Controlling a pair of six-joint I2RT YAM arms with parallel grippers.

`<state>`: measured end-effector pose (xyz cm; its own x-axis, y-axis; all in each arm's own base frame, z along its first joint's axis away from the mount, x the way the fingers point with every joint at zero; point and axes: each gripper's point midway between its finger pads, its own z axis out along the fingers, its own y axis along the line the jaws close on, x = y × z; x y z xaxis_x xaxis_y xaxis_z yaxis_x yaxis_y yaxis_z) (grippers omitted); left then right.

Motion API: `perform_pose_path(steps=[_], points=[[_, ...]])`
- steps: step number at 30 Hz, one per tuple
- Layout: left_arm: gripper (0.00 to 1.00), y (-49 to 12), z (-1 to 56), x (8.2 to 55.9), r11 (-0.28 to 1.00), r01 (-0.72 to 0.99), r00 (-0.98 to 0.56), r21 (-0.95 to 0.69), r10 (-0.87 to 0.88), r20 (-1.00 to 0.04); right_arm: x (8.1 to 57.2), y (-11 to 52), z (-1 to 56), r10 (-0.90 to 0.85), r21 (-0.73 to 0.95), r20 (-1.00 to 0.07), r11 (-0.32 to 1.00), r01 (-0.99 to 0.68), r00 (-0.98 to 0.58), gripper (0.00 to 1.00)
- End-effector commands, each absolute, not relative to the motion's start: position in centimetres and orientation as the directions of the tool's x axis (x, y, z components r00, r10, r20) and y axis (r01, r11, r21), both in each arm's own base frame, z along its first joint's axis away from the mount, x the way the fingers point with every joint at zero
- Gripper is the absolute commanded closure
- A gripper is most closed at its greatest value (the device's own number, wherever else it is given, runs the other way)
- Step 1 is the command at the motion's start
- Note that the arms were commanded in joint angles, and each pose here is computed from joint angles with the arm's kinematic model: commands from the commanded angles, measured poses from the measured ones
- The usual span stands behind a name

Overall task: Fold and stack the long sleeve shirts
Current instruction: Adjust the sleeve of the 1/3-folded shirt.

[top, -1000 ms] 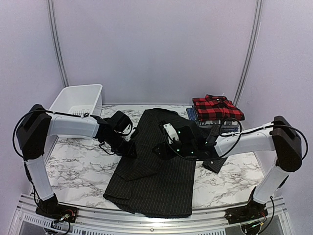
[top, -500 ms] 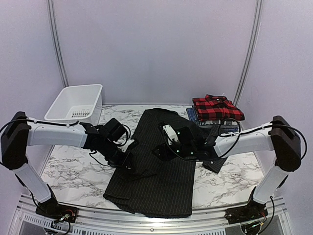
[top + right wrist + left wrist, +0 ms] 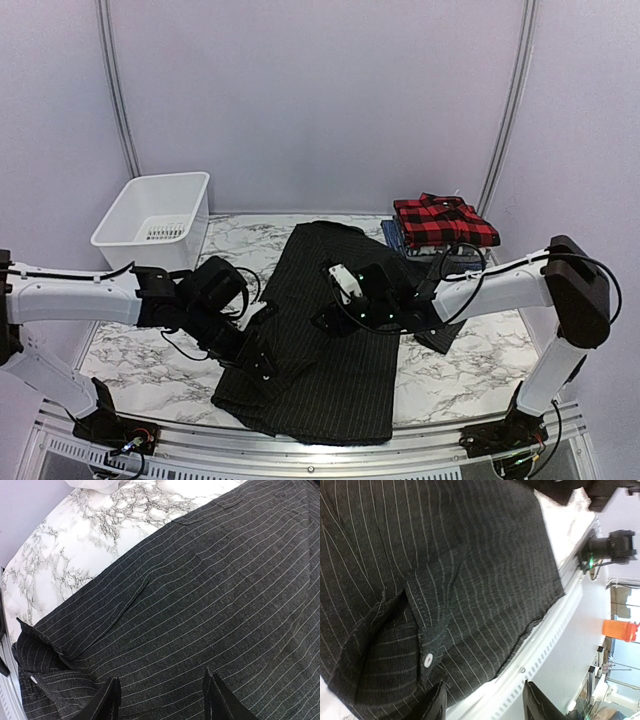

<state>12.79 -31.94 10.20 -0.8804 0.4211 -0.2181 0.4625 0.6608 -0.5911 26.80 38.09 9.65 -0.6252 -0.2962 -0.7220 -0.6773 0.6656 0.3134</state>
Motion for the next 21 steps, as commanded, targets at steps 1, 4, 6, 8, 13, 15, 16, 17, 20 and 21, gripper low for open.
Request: perform_pose_path(steps=[1,4,6,8,13,15,16,17,20,21], points=[[0.45,-30.7,11.3,12.6,0.689,0.421,-0.905,-0.59,0.359,-0.227,27.0,38.7,9.8,-0.315,0.309,-0.723,0.648,-0.696,-0.615,0.48],[0.47,-29.1,10.5,13.7,0.762,0.375,-0.926,-0.528,0.291,-0.239,26.4,39.1,9.8,-0.334,0.326,-0.713,0.62,-0.714,-0.616,0.48],[0.54,-27.9,9.8,14.4,0.815,0.323,-0.944,-0.481,0.236,-0.232,25.6,39.6,9.9,-0.36,0.323,-0.71,0.598,-0.734,-0.605,0.48],[0.54,-27.1,9.7,15.1,0.842,0.281,-0.952,-0.459,0.185,-0.244,24.7,39.8,9.6,-0.397,0.304,-0.699,0.589,-0.749,-0.595,0.48],[0.47,-25.0,10.2,16.6,0.881,0.183,-0.954,-0.436,0.052,-0.295,22.2,40.6,9.5,-0.448,0.268,-0.706,0.547,-0.793,-0.548,0.46],[0.47,-23.7,9.5,16.8,0.894,0.126,-0.96,-0.43,0.001,-0.28,21.5,40.9,8.9,-0.476,0.26,-0.686,0.545,-0.797,-0.55,0.46],[0.47,-23.4,9.1,16.9,0.896,0.098,-0.964,-0.434,-0.023,-0.266,21.3,41.2,8.7,-0.483,0.257,-0.683,0.544,-0.799,-0.548,0.46],[0.47,-23.2,8.9,17.0,0.894,0.08,-0.966,-0.44,-0.039,-0.255,21.2,41.5,8.6,-0.486,0.256,-0.681,0.542,-0.8,-0.547,0.46],[0.39,-23.7,9.2,17.3,0.875,0.061,-0.967,-0.48,-0.067,-0.245,21.3,41.9,8.6,-0.485,0.258,-0.682,0.541,-0.8,-0.548,0.46],[0.37,-23.8,9.4,17.4,0.869,0.052,-0.967,-0.491,-0.08,-0.243,21.2,42.1,8.5,-0.488,0.26,-0.681,0.537,-0.802,-0.547,0.46]])
